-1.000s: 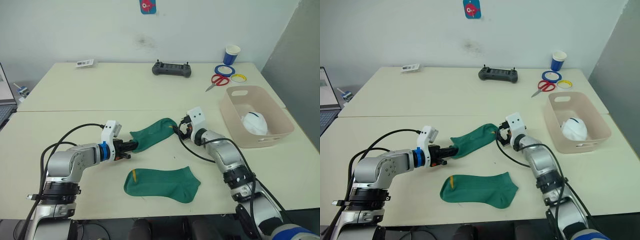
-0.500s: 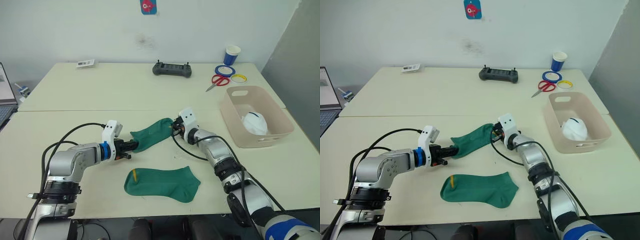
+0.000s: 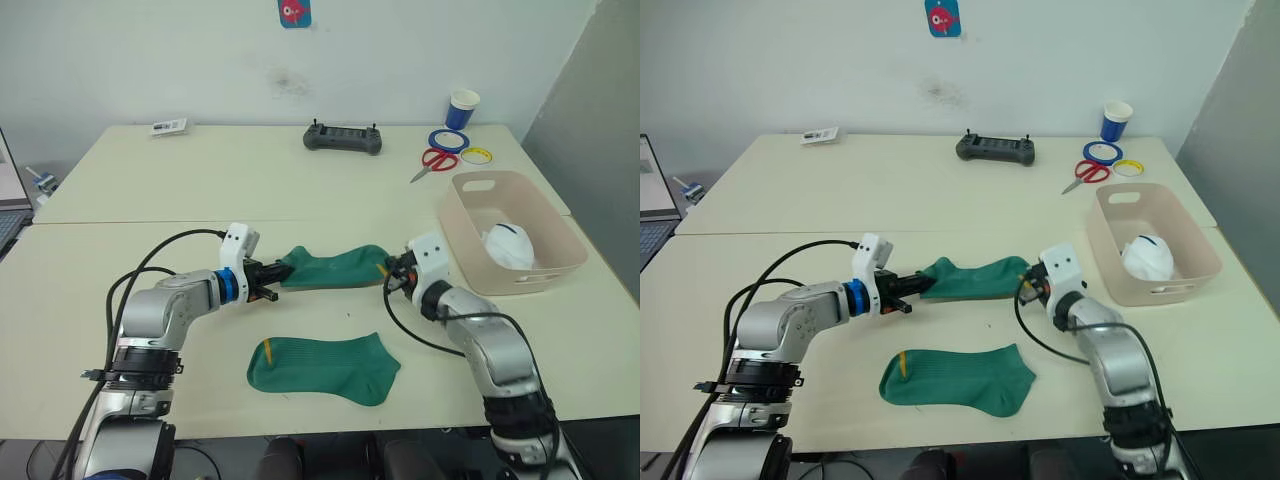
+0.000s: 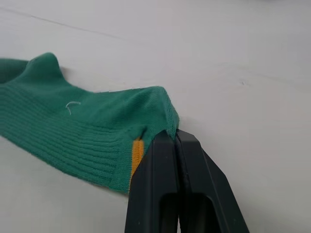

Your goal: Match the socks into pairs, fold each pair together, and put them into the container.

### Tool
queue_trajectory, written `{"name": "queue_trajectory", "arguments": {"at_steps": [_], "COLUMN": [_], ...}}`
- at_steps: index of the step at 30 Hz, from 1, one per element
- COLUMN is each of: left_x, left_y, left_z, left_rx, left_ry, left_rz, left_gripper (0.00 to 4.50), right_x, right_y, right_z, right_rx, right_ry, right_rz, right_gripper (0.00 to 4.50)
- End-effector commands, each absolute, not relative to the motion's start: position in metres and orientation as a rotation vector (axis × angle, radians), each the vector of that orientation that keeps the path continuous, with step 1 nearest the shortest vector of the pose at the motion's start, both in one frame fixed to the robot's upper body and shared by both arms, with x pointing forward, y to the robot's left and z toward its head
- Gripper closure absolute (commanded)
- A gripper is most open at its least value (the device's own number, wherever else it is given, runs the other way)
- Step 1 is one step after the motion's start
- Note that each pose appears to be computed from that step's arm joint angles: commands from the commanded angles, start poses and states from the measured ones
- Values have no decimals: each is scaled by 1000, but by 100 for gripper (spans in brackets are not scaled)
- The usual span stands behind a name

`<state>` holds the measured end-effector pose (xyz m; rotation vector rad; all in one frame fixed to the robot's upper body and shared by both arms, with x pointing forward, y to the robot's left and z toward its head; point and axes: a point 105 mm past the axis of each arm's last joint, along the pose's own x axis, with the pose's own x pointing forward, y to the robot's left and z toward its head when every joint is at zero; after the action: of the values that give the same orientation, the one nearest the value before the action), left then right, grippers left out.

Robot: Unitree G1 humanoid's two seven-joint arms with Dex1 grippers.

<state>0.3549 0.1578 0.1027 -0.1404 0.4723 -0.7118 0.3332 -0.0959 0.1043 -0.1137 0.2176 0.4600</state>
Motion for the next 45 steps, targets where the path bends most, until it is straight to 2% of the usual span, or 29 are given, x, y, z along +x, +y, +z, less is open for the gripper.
{"name": "queue_trajectory", "arguments": {"at_steps": [1,9,10,12,22,23,32,37,40,45], "left_x": [355,352,352,352,359,358,350,357,363,352], "left_y": [159,166,166,168,192,192,190,198,210,221], "left_z": [98,85,87,90,111,110,99,110,140,207], "left_rx": [-138,-190,-195,-207,-244,-245,-232,-251,-250,-237], "left_ry": [468,487,472,451,373,378,413,369,285,199], "left_rz": [-695,-621,-616,-602,-510,-511,-523,-487,-486,-622], "left_gripper": [450,450,450,450,450,450,450,450,450,450], "right_x": [323,326,325,325,317,315,309,307,302,290], "right_y": [-93,-91,-90,-91,-101,-100,-88,-86,-81,-80], "right_z": [112,106,108,113,139,139,134,138,146,161], "right_rx": [-94,-65,-58,-46,-52,-56,-86,-101,-131,-159], "right_ry": [200,224,213,189,114,113,129,107,72,37], "right_rz": [437,361,369,366,374,384,456,479,533,607], "right_gripper": [448,448,429,383,24,2,2,2,2,2]}}
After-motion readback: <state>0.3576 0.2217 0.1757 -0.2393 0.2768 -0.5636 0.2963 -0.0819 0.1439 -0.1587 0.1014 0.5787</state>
